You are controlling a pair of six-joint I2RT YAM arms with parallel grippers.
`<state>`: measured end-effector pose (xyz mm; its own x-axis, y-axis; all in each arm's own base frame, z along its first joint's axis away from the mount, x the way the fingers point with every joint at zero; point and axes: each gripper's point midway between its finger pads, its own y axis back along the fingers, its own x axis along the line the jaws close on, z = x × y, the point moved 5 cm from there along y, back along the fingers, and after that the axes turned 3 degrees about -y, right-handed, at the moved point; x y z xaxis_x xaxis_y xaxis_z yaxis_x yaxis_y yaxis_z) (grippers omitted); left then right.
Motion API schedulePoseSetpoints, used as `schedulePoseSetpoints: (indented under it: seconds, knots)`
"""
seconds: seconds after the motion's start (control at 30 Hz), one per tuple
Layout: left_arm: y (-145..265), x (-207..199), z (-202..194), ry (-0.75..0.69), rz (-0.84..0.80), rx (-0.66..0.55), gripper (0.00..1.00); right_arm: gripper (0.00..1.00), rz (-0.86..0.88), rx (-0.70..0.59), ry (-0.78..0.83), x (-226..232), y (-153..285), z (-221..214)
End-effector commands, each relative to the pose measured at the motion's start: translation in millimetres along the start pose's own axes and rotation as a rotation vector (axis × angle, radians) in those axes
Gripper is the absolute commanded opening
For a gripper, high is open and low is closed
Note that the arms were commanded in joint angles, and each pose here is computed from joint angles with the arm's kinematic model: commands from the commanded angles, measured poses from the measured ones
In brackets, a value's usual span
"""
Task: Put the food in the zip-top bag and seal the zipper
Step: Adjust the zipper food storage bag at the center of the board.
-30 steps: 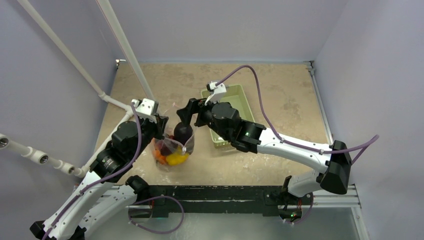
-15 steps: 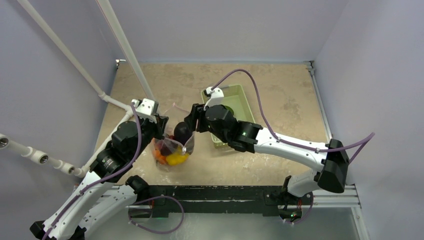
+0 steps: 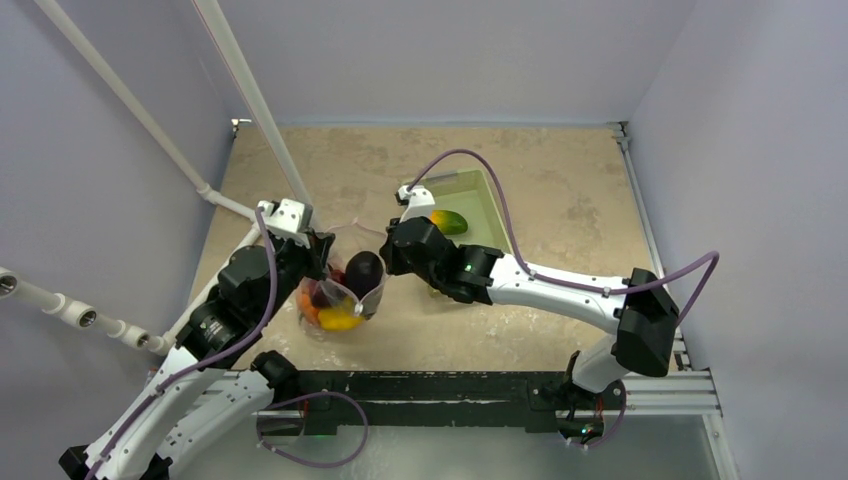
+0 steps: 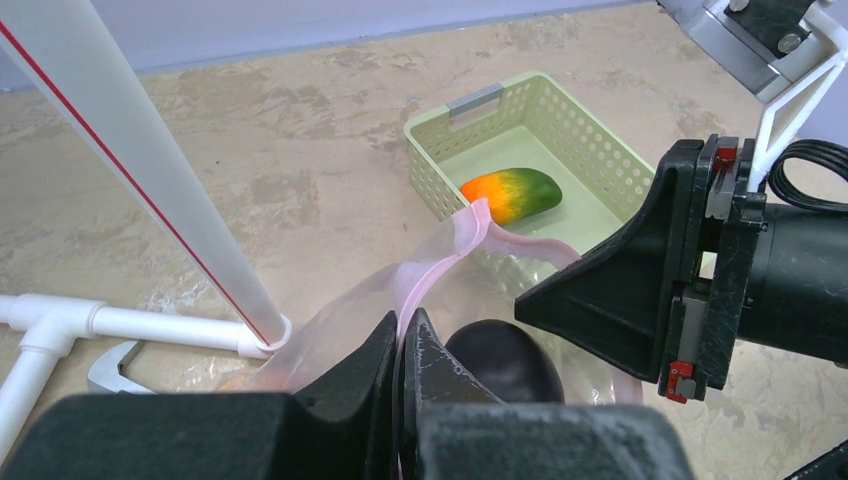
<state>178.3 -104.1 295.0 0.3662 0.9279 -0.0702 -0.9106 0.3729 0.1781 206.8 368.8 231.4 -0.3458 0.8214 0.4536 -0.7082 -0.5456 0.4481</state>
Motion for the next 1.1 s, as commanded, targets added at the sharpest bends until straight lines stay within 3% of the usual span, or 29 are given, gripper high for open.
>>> schedulePoseSetpoints:
  seconds: [0.0, 0.23, 0.33, 0.5, 0.73, 1.07]
  knots:
    - [5, 0, 26, 0.027, 0.000, -0.095, 0.00, 0.00, 0.016, -0.106, -0.040, 16, 17, 38]
    - [19, 6, 32, 0.084, 0.044, -0.093, 0.00, 0.00, 0.049, -0.190, -0.041, 35, 33, 77]
    - [30, 10, 33, 0.117, 0.059, -0.097, 0.00, 0.00, 0.060, -0.152, 0.006, 30, 25, 63]
    - [39, 11, 42, 0.133, 0.067, -0.083, 0.00, 0.00, -0.071, -0.054, 0.058, 11, -9, 31]
    - [32, 8, 40, 0.140, 0.063, -0.056, 0.00, 0.00, -0.020, -0.149, 0.046, 27, 12, 67]
    - [10, 4, 45, 0.092, 0.077, -0.037, 0.00, 0.00, -0.026, -0.112, 0.093, 24, -12, 48]
